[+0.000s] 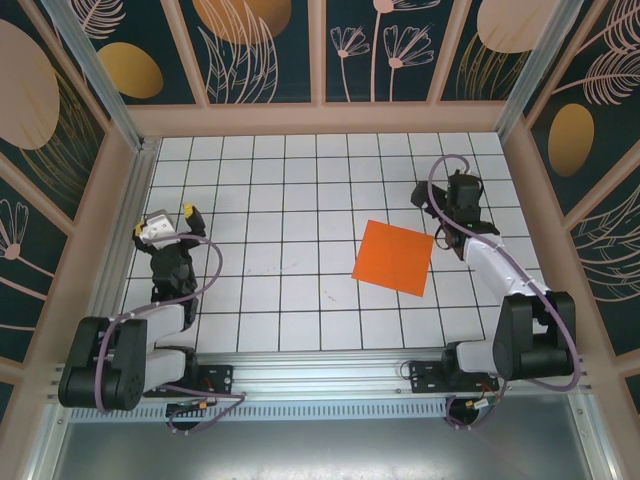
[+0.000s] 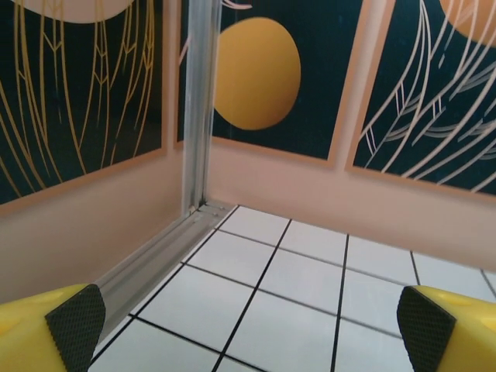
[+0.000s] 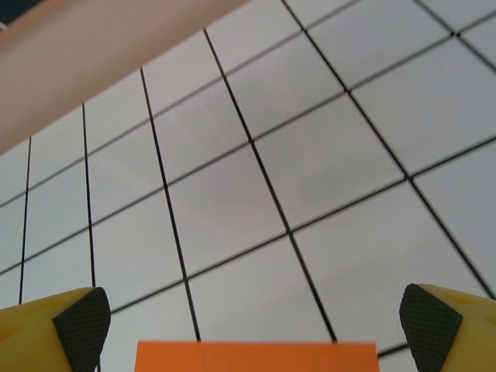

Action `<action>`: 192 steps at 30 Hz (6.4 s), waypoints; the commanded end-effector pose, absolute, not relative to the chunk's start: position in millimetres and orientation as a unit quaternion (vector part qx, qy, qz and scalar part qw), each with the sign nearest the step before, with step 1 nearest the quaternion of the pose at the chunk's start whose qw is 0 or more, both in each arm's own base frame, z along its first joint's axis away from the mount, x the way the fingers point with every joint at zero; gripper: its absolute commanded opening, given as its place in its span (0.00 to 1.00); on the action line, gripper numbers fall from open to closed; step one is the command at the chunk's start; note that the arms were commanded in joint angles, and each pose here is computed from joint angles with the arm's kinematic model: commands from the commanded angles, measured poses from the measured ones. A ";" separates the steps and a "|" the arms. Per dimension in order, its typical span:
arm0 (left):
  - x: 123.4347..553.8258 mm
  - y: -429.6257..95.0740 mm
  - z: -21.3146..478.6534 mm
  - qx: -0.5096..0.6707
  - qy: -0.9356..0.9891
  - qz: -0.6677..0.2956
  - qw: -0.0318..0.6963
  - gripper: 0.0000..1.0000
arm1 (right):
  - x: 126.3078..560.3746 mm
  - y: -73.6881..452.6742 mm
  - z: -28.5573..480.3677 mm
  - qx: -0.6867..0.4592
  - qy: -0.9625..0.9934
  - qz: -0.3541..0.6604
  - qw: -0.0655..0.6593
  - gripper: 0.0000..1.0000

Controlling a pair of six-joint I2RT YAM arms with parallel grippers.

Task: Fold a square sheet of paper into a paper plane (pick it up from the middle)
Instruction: Rotate the square sheet of paper at the center of the table, then first fold in half a square sheet of paper at the center of the table.

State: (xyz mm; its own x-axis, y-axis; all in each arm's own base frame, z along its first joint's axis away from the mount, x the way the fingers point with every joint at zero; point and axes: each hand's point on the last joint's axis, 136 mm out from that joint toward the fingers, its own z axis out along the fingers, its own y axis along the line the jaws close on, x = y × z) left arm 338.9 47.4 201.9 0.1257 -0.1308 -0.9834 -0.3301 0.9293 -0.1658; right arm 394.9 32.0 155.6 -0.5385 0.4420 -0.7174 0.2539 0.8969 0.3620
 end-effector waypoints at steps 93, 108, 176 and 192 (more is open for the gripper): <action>347.4 -75.1 107.3 -0.231 0.852 -0.307 0.355 0.99 | 337.7 179.7 -2.0 -0.029 0.994 0.046 0.091 0.66; 334.2 -116.9 116.2 -0.212 0.821 -0.421 0.321 0.99 | 347.4 224.9 95.5 0.035 0.910 0.381 0.158 0.35; 272.5 -333.7 67.9 -0.113 0.809 -0.574 0.061 0.57 | 337.8 229.0 10.1 0.162 0.884 0.437 0.046 0.44; 270.5 -343.6 65.6 -0.110 0.792 -0.599 0.043 0.49 | 337.2 232.2 12.4 0.159 0.879 0.448 0.040 0.44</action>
State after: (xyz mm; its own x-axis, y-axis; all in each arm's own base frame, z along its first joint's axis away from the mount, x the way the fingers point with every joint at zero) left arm 270.1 -337.4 58.6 -0.9667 -0.2462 0.0701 -0.1448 0.3001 -0.9428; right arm 335.2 238.8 35.7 -0.9576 0.2802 0.0670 0.2104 0.5215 0.8269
